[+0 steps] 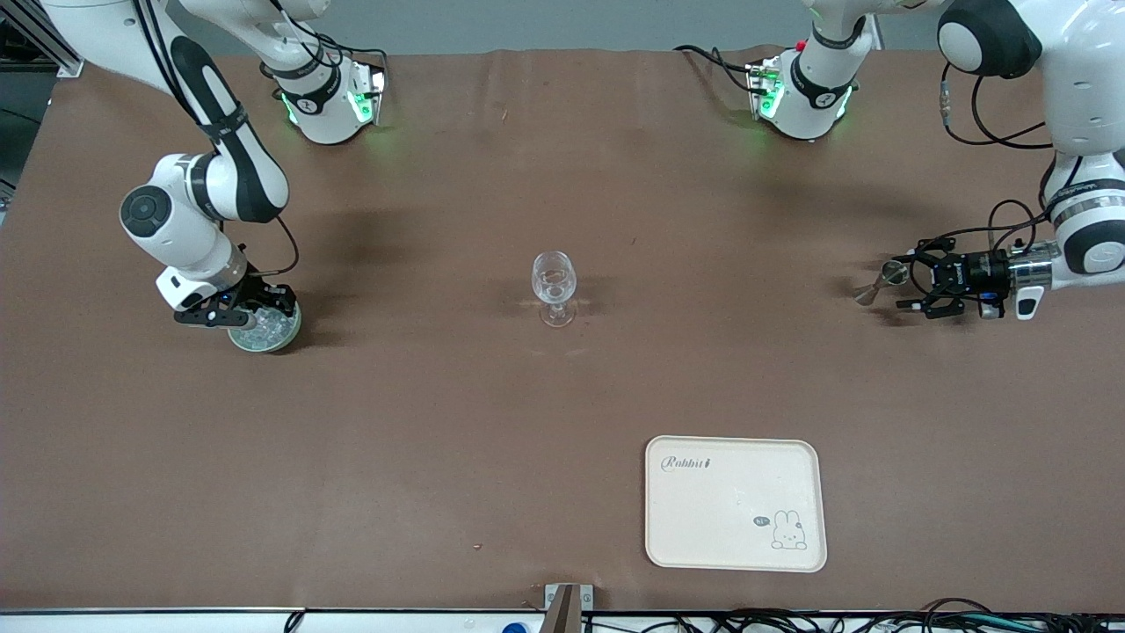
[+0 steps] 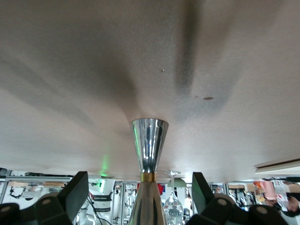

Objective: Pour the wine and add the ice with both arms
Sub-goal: 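Grasp an ice cube with the right gripper while the left gripper grasps the jigger, then lift the jigger with the left gripper while the right gripper holds the ice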

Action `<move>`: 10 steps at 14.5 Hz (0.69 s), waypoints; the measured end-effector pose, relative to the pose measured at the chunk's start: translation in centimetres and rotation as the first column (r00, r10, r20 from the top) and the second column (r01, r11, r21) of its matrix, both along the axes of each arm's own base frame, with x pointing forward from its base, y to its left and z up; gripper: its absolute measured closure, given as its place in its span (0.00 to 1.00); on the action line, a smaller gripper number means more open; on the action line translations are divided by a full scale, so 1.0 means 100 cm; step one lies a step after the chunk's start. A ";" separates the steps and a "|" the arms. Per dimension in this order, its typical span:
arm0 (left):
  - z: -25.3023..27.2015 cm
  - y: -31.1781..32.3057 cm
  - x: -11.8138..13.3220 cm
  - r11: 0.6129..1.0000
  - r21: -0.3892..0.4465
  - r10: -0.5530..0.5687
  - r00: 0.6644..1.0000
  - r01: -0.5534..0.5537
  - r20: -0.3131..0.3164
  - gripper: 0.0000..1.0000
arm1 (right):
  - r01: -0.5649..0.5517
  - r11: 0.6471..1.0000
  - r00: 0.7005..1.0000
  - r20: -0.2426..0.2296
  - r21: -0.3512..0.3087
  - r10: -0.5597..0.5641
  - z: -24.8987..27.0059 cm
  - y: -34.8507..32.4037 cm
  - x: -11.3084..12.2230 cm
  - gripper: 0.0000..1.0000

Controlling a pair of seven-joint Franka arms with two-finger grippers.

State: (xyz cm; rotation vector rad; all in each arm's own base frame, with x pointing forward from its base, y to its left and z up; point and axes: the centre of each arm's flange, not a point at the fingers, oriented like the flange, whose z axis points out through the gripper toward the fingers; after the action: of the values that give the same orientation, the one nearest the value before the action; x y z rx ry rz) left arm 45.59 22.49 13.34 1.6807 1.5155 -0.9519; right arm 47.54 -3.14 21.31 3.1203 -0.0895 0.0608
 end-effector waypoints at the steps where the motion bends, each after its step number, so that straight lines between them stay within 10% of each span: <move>1: -0.005 -0.005 -0.001 1.000 -0.013 0.008 1.000 -0.007 0.007 0.03 | -0.001 1.000 1.000 -0.002 0.000 0.001 -0.001 0.000 -0.001 0.38; 7: -0.014 -0.015 -0.007 0.999 -0.042 0.022 1.000 -0.021 0.009 0.04 | -0.007 1.000 1.000 -0.003 0.000 0.007 -0.001 0.000 -0.001 0.50; 10: -0.015 -0.016 -0.008 0.998 -0.048 0.031 0.999 -0.030 0.021 0.07 | -0.007 1.000 1.000 -0.011 0.000 0.007 -0.001 -0.001 -0.002 0.75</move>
State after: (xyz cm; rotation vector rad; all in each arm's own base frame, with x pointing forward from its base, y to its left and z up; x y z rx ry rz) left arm 44.84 20.89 11.85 1.6251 1.4884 -0.9444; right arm 47.34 -3.22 21.19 3.1202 -0.0787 0.0437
